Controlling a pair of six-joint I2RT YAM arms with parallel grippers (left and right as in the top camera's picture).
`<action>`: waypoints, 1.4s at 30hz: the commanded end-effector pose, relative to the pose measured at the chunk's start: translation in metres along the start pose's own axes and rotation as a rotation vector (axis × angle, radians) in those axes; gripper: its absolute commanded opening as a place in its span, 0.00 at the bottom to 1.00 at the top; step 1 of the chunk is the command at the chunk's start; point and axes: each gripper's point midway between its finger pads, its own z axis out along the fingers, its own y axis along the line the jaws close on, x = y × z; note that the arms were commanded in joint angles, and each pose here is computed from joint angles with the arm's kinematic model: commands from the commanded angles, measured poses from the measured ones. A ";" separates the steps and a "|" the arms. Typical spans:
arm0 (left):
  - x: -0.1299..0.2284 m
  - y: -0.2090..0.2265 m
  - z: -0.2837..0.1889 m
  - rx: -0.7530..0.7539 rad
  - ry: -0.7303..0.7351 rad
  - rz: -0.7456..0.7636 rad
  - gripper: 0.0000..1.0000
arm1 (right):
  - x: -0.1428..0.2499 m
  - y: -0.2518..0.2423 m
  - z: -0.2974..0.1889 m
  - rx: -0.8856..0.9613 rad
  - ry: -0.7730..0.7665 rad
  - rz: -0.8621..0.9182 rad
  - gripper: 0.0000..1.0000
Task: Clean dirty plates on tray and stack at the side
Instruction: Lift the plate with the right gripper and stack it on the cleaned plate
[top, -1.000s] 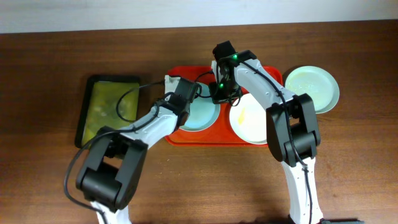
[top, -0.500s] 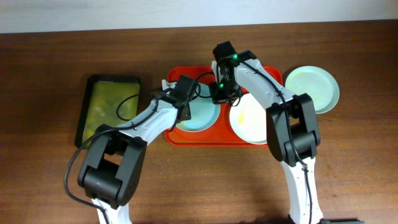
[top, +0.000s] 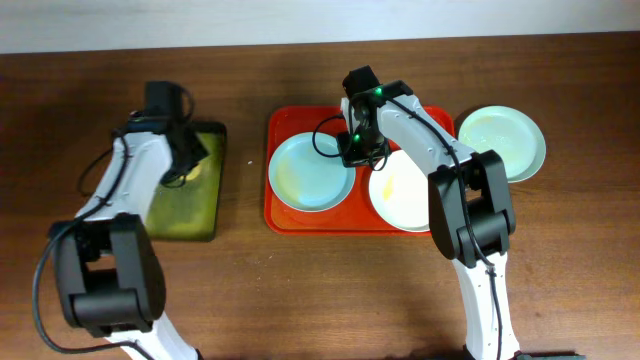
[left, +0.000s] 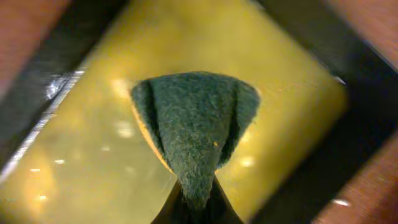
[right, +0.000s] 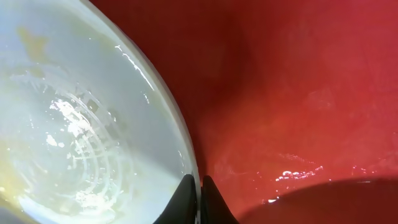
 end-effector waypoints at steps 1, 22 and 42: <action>0.022 0.007 0.008 0.017 0.065 0.011 0.00 | -0.004 -0.009 0.002 0.031 -0.008 0.003 0.04; -0.020 0.024 -0.109 0.133 -0.141 -0.066 1.00 | -0.036 -0.031 -0.110 0.385 -0.190 -0.140 0.04; -0.020 0.024 -0.109 0.133 -0.141 -0.067 1.00 | -0.025 0.090 -0.290 1.556 -0.384 -0.625 0.04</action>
